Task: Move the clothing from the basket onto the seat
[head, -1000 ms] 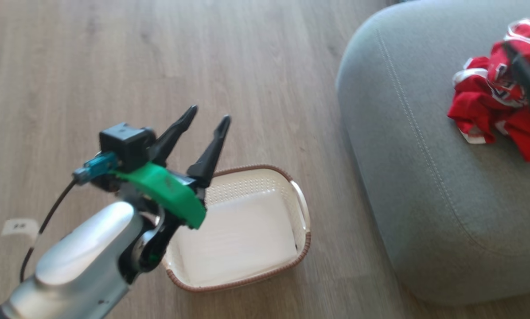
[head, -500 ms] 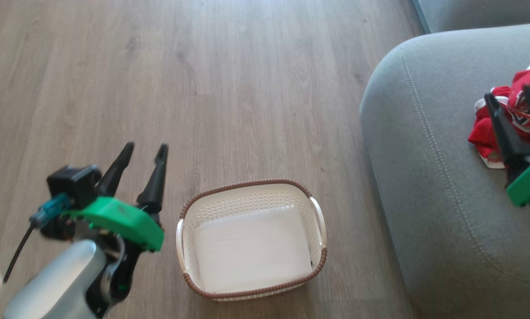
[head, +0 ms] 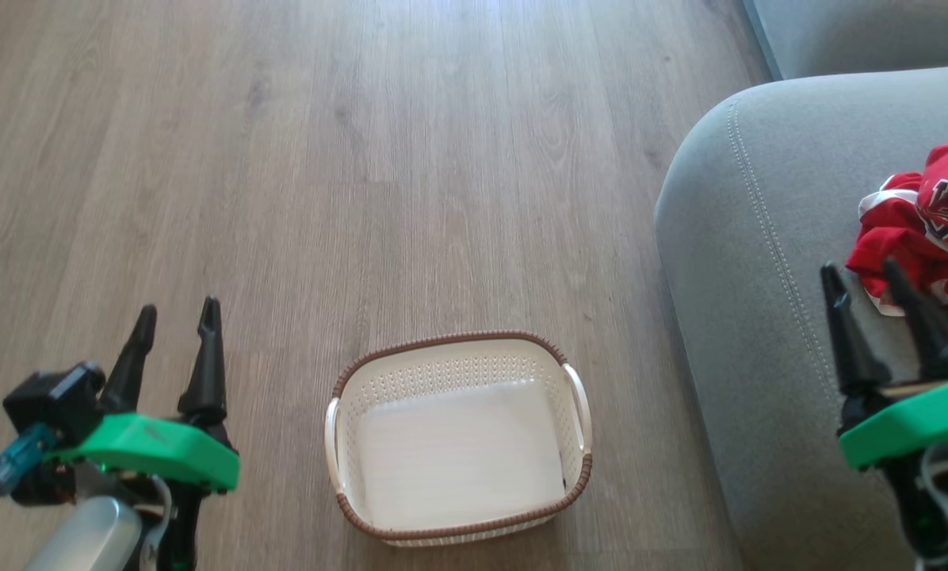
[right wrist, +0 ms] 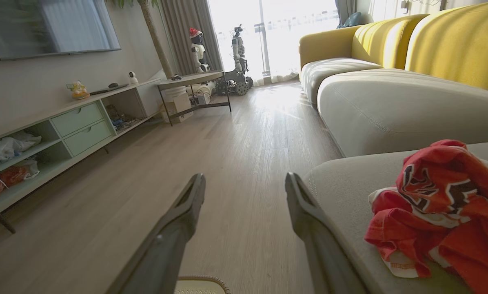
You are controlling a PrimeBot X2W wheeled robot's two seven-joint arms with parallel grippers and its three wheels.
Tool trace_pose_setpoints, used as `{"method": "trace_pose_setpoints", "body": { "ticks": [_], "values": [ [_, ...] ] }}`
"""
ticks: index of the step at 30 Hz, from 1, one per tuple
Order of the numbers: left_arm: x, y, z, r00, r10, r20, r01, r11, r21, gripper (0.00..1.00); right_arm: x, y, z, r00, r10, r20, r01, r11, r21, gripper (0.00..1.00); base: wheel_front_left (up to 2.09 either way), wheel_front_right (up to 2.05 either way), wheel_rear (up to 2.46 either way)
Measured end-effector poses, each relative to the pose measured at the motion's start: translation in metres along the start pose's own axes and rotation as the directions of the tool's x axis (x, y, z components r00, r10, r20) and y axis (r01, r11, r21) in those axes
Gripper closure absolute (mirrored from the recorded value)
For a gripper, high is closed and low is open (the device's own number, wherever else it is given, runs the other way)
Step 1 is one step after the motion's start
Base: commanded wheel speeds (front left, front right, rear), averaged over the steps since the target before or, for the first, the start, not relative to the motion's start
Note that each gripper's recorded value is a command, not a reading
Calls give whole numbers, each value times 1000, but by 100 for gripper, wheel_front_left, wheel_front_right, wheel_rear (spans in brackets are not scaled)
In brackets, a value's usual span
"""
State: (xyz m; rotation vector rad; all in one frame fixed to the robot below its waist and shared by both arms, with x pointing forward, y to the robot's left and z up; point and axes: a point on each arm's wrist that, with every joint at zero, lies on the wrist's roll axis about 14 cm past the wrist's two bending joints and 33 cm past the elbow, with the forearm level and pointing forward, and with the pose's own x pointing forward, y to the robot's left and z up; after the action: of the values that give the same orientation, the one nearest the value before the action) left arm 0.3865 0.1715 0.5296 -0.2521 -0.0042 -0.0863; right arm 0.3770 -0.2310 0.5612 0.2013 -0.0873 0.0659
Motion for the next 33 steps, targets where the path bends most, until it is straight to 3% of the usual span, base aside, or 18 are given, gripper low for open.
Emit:
{"method": "trace_pose_setpoints", "body": {
  "ticks": [12, 18, 33],
  "values": [
    [-32, 28, -5, 994, 101, 28, -103, 993, 58, 0, -20, 25, -27, 1000, 27, 14, -28, 996, 80, 0, 0, 0, 0],
    [-36, 20, 4, 994, 78, 75, -84, 992, 90, 0, -21, 41, -32, 997, 70, 27, -72, 994, 84, 0, 0, 0, 0],
    [-46, 18, -14, 997, 63, 41, -67, 994, 83, 0, -28, 36, -45, 998, 57, 4, -57, 997, 51, 0, 0, 0, 0]
  ]
}}
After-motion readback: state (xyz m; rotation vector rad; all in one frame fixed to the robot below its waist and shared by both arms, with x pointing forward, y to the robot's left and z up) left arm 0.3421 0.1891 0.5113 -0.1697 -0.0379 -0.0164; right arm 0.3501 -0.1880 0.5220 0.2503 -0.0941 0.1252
